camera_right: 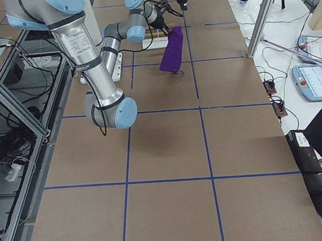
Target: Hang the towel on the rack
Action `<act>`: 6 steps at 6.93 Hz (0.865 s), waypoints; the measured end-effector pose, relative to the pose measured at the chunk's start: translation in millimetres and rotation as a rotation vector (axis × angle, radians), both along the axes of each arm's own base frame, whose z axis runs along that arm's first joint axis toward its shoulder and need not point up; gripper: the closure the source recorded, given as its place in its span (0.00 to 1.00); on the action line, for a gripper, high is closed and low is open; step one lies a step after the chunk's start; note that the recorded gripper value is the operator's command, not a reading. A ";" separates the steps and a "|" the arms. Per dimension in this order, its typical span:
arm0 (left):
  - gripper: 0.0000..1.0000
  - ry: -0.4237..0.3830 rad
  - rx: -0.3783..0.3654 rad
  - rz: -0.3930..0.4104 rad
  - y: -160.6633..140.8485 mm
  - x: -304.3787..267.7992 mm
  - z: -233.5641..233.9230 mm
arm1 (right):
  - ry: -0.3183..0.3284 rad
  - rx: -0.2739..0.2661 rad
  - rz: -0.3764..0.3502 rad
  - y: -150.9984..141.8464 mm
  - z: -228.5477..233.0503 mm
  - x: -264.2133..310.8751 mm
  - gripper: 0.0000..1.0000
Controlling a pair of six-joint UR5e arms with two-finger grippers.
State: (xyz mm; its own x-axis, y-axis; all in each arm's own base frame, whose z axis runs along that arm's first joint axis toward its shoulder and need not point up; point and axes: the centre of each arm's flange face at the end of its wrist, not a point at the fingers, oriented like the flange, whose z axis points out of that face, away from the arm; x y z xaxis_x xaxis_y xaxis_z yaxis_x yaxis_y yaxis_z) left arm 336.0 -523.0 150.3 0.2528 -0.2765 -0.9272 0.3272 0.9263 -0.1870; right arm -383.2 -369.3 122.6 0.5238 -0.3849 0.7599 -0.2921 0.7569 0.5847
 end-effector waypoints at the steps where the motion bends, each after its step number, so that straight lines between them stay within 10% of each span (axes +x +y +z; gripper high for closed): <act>1: 0.45 0.039 -0.036 0.012 11.9 16.6 -20.8 | -0.029 0.020 0.003 9.7 -13.3 -7.1 1.00; 4: 0.46 0.105 -0.071 0.055 39.5 44.9 -58.7 | -0.054 0.036 0.006 16.1 -26.3 -11.0 1.00; 6: 0.83 0.129 -0.060 0.067 46.2 47.7 -65.4 | -0.058 0.038 0.006 16.4 -28.4 -11.2 1.00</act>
State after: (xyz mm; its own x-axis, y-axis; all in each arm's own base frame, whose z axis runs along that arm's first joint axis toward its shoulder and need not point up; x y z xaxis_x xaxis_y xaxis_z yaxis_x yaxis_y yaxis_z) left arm 383.7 -476.8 84.9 0.1524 -0.3190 -0.9354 0.2344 0.9312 -0.2793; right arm -394.3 -352.9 94.2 0.4817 -0.4114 0.7738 -0.3304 0.7325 0.5952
